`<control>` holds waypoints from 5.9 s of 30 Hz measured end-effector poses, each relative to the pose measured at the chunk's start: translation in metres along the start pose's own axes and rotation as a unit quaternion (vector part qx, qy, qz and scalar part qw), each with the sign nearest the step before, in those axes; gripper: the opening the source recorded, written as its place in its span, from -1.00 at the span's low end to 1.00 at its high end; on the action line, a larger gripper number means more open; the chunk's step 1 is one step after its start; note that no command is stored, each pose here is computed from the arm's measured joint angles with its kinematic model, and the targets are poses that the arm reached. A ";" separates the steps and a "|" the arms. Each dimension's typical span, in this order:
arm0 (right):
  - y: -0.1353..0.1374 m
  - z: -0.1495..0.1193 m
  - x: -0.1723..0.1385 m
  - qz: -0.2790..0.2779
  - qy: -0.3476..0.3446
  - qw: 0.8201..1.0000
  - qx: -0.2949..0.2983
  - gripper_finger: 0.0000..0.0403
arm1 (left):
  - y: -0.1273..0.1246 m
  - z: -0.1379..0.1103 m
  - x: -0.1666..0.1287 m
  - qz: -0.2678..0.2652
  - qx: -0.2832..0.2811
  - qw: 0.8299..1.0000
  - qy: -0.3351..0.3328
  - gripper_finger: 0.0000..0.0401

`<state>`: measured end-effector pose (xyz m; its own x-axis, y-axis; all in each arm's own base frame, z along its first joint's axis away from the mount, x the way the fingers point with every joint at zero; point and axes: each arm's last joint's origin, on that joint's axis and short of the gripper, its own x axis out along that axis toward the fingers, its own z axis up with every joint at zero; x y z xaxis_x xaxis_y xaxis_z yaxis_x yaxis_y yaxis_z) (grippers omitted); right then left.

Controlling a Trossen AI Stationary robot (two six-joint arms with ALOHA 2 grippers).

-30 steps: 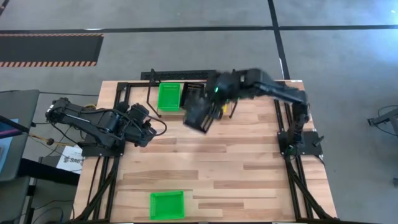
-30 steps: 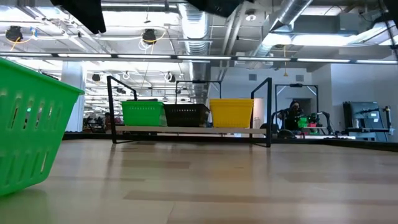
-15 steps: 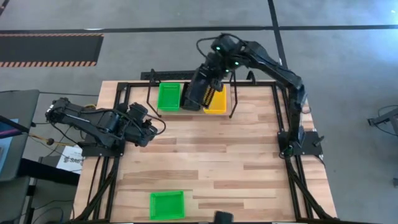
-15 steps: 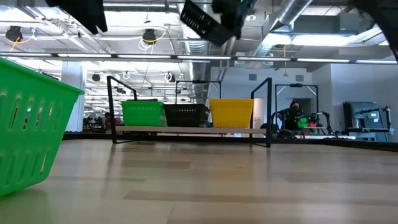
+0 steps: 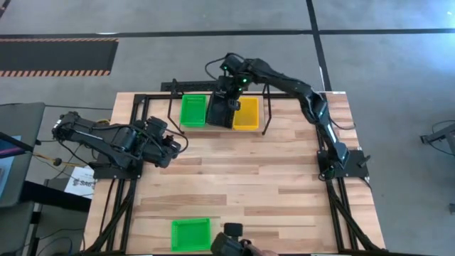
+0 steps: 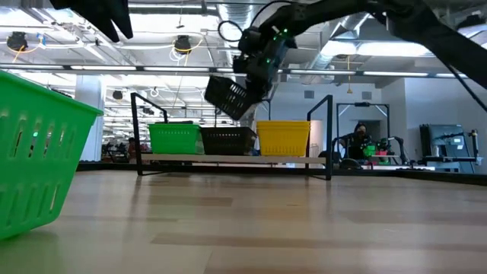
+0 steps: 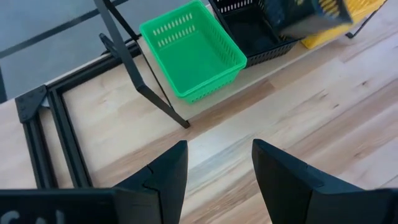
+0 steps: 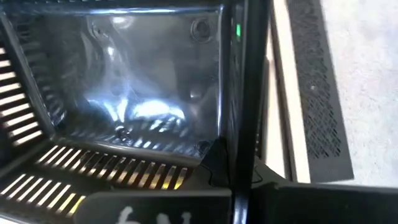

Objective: Stack baskets on shelf by color
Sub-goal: Stack the black basket on top of the black basket on the shelf

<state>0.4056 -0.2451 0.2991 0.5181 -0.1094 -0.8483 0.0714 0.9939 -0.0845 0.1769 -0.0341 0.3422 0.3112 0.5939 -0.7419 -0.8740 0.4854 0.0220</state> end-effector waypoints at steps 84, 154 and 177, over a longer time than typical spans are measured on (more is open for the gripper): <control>-0.015 0.008 0.003 -0.039 -0.039 0.996 -0.063 -1.00 | -0.002 0.000 0.000 -0.007 -0.027 1.000 -0.003 -0.16; 0.000 -0.007 0.033 0.037 0.044 0.990 -0.132 -1.00 | -0.004 0.001 0.000 -0.017 -0.036 0.999 -0.003 -0.16; 0.000 -0.007 0.032 0.037 0.047 0.995 -0.074 -1.00 | -0.004 0.001 0.000 -0.016 -0.036 0.999 -0.003 -0.16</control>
<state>0.4160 -0.2484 0.2681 0.4350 -0.0401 -0.8995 -0.0934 0.9916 -0.0894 0.1808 -0.0353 0.3427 0.3423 0.5831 -0.7368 -0.8876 0.4579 -0.0500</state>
